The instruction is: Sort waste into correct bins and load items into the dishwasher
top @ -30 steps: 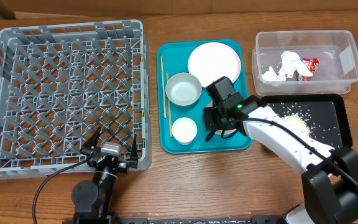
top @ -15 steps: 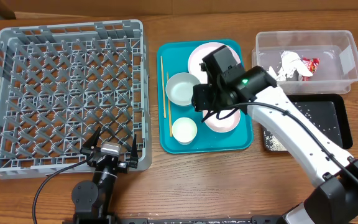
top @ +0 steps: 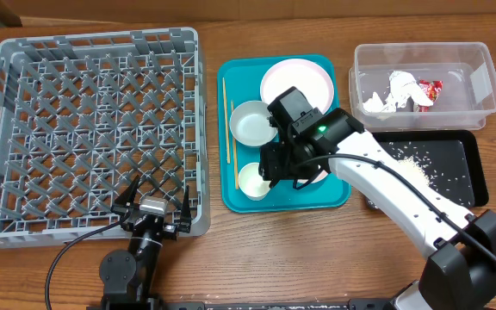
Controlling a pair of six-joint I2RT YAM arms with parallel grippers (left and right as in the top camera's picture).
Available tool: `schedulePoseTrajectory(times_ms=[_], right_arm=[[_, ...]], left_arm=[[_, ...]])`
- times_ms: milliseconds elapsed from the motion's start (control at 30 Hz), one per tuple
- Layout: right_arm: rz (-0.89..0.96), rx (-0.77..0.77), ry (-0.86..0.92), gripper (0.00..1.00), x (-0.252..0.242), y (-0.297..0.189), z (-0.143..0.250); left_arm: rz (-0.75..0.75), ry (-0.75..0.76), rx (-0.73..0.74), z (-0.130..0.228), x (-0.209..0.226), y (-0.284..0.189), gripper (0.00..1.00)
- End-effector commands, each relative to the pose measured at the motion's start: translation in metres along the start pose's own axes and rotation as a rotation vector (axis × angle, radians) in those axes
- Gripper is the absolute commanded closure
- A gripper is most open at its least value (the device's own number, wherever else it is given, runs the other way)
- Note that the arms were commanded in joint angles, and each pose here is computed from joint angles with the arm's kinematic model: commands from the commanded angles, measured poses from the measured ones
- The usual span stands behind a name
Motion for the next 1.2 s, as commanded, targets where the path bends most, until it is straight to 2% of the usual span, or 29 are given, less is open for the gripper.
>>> schedulePoseTrajectory(times_ms=[0, 100, 200, 333, 433, 567, 767, 900, 1167], right_arm=[[-0.011, -0.006, 0.015, 0.42, 0.002, 0.001, -0.002], [-0.015, -0.010, 0.014, 0.42, 0.003, 0.001, -0.003], [-0.019, -0.016, 0.012, 0.41, 0.003, 0.001, -0.004], [-0.007, -0.030, 0.027, 0.42, 0.002, 0.001, -0.006], [0.001, -0.033, 0.047, 0.41, 0.000, 0.002, -0.007], [0.009, -0.035, 0.055, 0.42, -0.001, 0.003, -0.007], [0.023, -0.021, 0.074, 0.44, -0.006, 0.006, -0.003], [0.038, -0.015, 0.110, 0.48, -0.013, 0.015, 0.000], [0.041, 0.006, 0.122, 0.51, -0.020, 0.039, 0.002]], left_arm=[[0.000, 0.019, -0.003, 0.000, 0.000, 0.000, 0.00], [0.016, -0.005, -0.011, -0.001, -0.003, 0.000, 0.00], [0.016, -0.155, -0.010, -0.001, -0.003, 0.000, 0.00], [0.010, -0.203, -0.024, -0.004, -0.001, 0.000, 0.00], [0.056, -0.338, -0.065, -0.018, -0.004, -0.002, 0.00], [0.116, -0.393, -0.053, -0.042, -0.006, -0.011, 0.00], [0.122, -0.406, 0.061, -0.094, 0.010, -0.020, 0.00], [0.145, -0.443, 0.209, -0.122, 0.020, -0.009, 0.00], [0.292, -0.554, 0.579, -0.138, 0.016, 0.030, 0.00]])
Point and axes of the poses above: each gripper's point midway between its finger pads, its own y axis out along the fingers, its own x axis along the line the jaws close on, z = x × y, the point moved 3 cm from there along -y, back along the fingers, and after that the axes turned 10 degrees about y, right-handed, at the moved point
